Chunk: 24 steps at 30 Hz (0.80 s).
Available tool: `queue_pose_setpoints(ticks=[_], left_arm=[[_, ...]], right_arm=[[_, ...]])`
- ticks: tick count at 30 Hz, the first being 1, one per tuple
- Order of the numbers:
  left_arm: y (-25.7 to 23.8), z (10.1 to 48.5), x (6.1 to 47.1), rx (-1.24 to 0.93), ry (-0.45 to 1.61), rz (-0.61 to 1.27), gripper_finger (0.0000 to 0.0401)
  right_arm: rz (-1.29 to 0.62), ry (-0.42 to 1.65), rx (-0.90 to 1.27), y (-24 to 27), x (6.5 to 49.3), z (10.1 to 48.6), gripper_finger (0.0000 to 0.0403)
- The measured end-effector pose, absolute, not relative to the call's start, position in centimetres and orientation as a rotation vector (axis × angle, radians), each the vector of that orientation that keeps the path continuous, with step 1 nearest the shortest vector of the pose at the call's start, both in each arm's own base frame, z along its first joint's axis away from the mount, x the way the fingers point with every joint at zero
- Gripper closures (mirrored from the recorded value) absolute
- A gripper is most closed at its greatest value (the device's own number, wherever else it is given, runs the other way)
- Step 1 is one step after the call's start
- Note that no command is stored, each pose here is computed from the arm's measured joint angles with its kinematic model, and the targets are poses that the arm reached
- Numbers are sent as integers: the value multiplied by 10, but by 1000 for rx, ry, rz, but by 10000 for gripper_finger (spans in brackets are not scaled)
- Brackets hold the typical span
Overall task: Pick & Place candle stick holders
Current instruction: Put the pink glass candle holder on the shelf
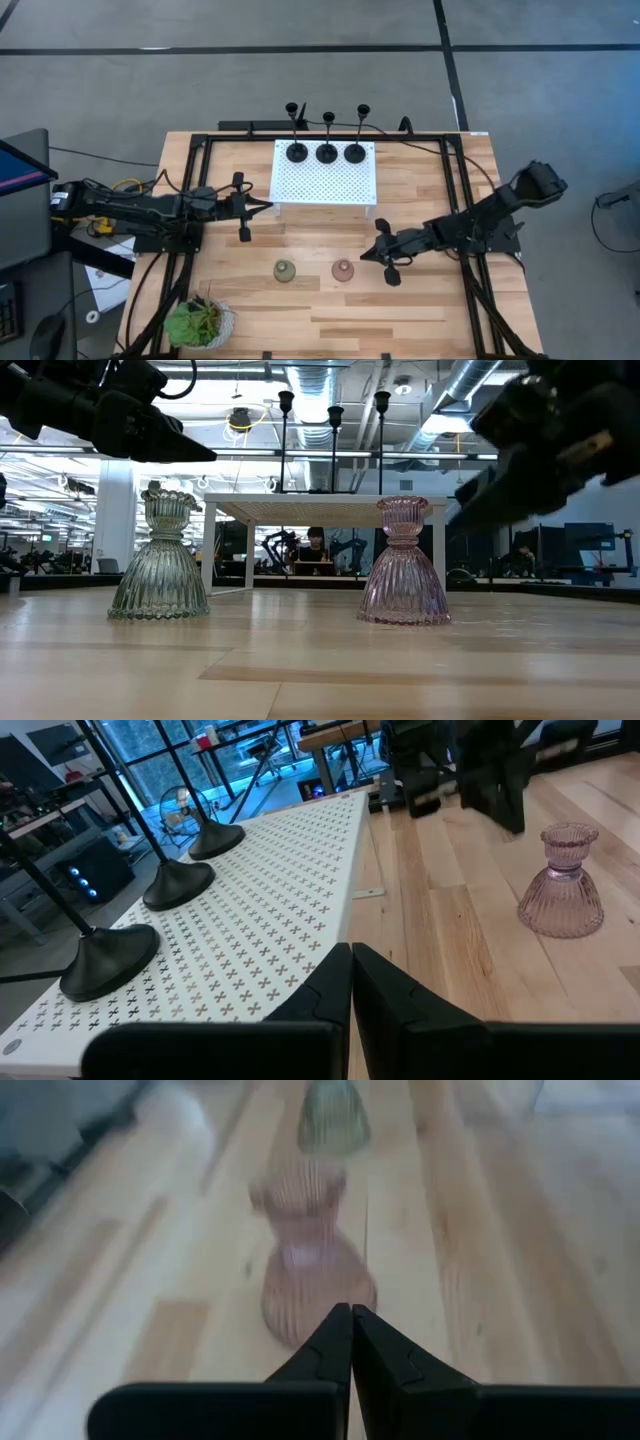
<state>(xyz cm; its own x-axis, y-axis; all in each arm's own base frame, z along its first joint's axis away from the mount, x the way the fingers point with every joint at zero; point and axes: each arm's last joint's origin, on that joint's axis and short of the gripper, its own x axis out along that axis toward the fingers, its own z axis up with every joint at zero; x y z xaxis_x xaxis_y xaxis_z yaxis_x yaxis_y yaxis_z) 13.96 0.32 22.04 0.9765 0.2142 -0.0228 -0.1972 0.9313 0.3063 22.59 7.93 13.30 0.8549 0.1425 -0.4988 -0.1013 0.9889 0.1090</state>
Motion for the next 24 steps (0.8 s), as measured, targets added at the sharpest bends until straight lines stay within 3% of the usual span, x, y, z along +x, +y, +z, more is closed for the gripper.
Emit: queue_pose_setpoints(ticks=[6, 19, 24], left_arm=[[3, 220, 140, 308, 56, 211, 389], [3, 220, 140, 308, 56, 210, 389], [3, 220, 140, 308, 56, 210, 389]], right_arm=[[124, 629, 53, 81, 231, 112, 402], [133, 621, 52, 84, 243, 113, 403], [116, 588, 60, 81, 245, 116, 372]])
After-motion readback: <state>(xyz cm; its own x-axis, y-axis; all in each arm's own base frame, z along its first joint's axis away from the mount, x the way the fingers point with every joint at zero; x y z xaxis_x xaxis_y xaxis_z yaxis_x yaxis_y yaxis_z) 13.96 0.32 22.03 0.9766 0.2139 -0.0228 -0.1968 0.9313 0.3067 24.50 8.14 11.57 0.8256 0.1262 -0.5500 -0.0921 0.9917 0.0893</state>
